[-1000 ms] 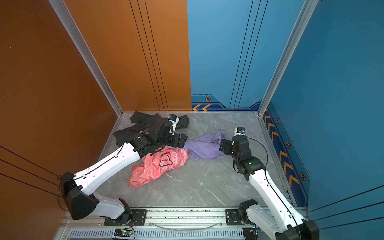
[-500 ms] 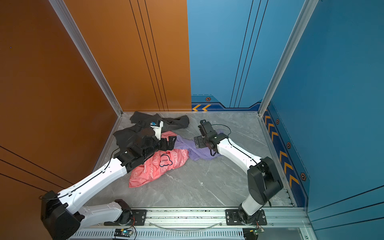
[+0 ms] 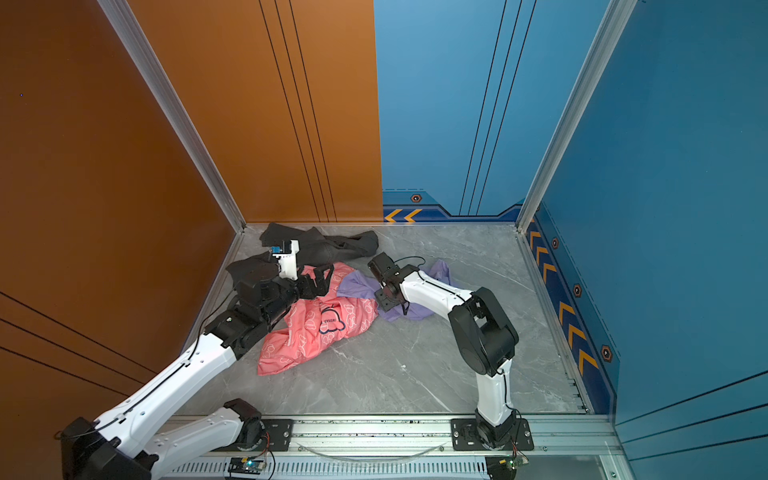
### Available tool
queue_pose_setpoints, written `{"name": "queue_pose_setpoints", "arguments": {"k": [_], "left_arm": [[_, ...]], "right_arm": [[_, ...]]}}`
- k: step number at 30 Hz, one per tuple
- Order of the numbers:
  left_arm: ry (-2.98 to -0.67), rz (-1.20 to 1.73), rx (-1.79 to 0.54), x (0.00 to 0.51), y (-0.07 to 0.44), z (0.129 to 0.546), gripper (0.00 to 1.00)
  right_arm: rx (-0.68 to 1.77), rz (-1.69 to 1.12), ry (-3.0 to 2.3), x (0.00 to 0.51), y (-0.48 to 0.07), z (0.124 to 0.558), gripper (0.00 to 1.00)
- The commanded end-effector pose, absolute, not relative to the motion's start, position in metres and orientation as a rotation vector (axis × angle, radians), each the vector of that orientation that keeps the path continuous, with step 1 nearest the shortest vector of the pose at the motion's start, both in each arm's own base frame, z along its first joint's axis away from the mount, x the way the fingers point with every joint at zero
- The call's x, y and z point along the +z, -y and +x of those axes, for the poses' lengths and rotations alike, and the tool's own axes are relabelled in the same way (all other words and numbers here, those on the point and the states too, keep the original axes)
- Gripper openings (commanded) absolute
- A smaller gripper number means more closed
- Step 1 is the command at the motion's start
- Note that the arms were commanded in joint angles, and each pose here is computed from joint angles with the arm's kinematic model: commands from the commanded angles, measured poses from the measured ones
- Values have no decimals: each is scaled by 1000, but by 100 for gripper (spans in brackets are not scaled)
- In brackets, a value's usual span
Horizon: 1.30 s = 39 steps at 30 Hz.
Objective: Pick out a specific cloth from the pile
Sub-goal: 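Grasp the lavender shirt with the right gripper while the left gripper withdraws, then lift the lavender shirt and move it farther from the pile with the right gripper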
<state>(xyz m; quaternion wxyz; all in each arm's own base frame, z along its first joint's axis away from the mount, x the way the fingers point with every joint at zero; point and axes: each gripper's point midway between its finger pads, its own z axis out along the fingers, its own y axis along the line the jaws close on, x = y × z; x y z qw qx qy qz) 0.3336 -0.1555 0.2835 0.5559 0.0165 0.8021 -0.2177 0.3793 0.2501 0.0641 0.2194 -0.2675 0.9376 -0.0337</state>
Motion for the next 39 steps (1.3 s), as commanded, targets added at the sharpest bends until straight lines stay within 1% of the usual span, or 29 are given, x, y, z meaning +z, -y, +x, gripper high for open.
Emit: {"name": "queue_pose_setpoints", "arguments": {"k": [1,2,3,5,7,8,11,14,16,19,21,25,28,31,33,35,39], "left_arm": [[-1890,31,-545,279,154,332,98],[-1892,26,-546,278,153,332,98],[-1895,22,-547,277,152,333,98],[-1899,16,-547,274,150,333,98],[-1903,9,-550,272,150,334,98],[-1904,7,-550,271,149,334,98],[-1903,-2,-551,270,147,334,98],[-1901,-5,-550,270,145,334,98],[-1896,-6,-551,271,144,334,98],[-1892,-10,-552,273,142,335,98],[-1887,-10,-552,275,142,335,98],[-1877,-18,-546,279,139,335,98],[-1874,-20,-547,279,138,335,98],[-1879,-26,-544,277,137,335,98],[-1882,-27,-545,275,137,334,98],[-1884,-29,-544,273,137,335,98],[-1890,-29,-548,270,138,336,98]], "right_arm": [[-182,-709,-2611,65,-240,389,50],[-176,-693,-2613,66,-238,391,45],[-163,-666,-2613,69,-236,395,38],[-143,-612,-2617,76,-228,403,24],[-123,-544,-2617,85,-215,413,6],[-117,-511,-2613,90,-207,418,0],[-98,-395,-2580,115,-180,439,0],[-71,-266,-2508,155,-149,467,0],[-47,-175,-2436,191,-127,489,0],[16,-56,-2269,267,-97,522,0],[44,-10,-2162,315,-82,534,0],[80,10,-1980,397,-65,537,0],[44,5,-1912,430,-52,525,0],[-29,18,-1915,432,-33,506,0],[-107,29,-1946,420,-17,494,0],[-195,46,-1999,398,0,479,0],[-381,126,-2108,348,37,437,0]]}}
